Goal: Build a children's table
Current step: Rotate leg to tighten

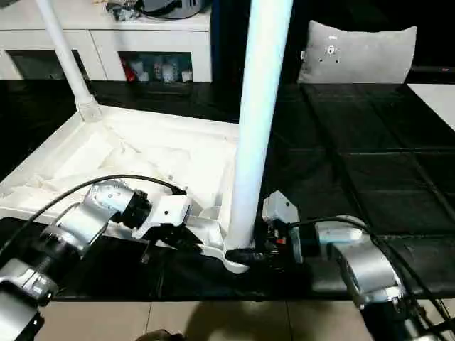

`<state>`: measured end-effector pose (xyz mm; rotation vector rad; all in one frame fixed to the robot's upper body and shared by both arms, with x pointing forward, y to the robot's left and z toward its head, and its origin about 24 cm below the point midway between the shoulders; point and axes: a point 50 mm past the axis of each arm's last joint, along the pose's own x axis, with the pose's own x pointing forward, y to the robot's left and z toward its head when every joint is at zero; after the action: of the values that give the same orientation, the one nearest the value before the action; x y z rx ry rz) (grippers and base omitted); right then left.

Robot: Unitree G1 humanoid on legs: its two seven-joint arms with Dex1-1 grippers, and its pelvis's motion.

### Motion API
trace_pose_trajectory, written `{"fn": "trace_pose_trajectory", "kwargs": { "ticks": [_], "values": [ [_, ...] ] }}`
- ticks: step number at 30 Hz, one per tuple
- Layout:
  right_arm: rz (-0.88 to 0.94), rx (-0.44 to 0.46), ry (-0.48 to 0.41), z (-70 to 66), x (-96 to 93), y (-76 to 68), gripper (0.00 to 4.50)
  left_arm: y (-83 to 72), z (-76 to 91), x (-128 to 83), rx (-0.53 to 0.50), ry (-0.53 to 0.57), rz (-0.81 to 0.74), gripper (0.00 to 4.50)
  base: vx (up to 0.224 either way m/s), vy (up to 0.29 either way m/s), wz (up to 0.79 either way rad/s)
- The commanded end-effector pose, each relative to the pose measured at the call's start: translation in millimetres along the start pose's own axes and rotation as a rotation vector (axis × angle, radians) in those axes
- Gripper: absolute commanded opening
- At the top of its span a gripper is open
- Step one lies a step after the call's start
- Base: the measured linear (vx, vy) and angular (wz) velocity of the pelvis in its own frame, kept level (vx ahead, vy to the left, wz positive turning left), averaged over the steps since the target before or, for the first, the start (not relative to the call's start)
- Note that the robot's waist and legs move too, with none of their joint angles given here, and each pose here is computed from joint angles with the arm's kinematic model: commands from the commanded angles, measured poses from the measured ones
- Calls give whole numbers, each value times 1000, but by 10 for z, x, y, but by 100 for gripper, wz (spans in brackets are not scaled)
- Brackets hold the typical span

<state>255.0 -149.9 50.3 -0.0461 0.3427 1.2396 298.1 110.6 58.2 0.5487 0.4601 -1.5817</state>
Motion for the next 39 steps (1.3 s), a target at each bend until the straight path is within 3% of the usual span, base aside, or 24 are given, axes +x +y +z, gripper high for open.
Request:
{"fn": "trace_pose_trajectory", "kwargs": {
  "ticks": [1,8,10,14,15,20,29,35,39],
  "values": [
    [-129,65,-39,3,327,17,258,20,256,224,-32,-91,96,0,0,0,0],
    [-338,211,-143,88,624,-86,256,132,516,435,-147,-161,284,0,0,0,0],
    [-451,264,-127,88,724,-144,256,199,636,525,-202,-181,383,0,0,0,0],
    [-520,280,-74,46,771,-197,256,220,743,626,-214,-196,435,0,0,0,0],
    [-549,289,-65,34,773,-217,326,215,774,656,-213,-196,446,0,0,0,0],
    [-571,243,-89,88,736,-248,363,225,758,660,-210,-163,470,0,0,0,0],
    [-565,134,-125,124,470,-268,447,226,531,495,-220,-130,447,0,0,0,0],
    [-416,-19,-89,179,107,-229,447,170,343,344,-101,-111,310,0,0,0,0],
    [-282,-86,-63,212,-38,-175,447,119,265,250,-36,-90,197,0,0,0,0]
  ]
}}
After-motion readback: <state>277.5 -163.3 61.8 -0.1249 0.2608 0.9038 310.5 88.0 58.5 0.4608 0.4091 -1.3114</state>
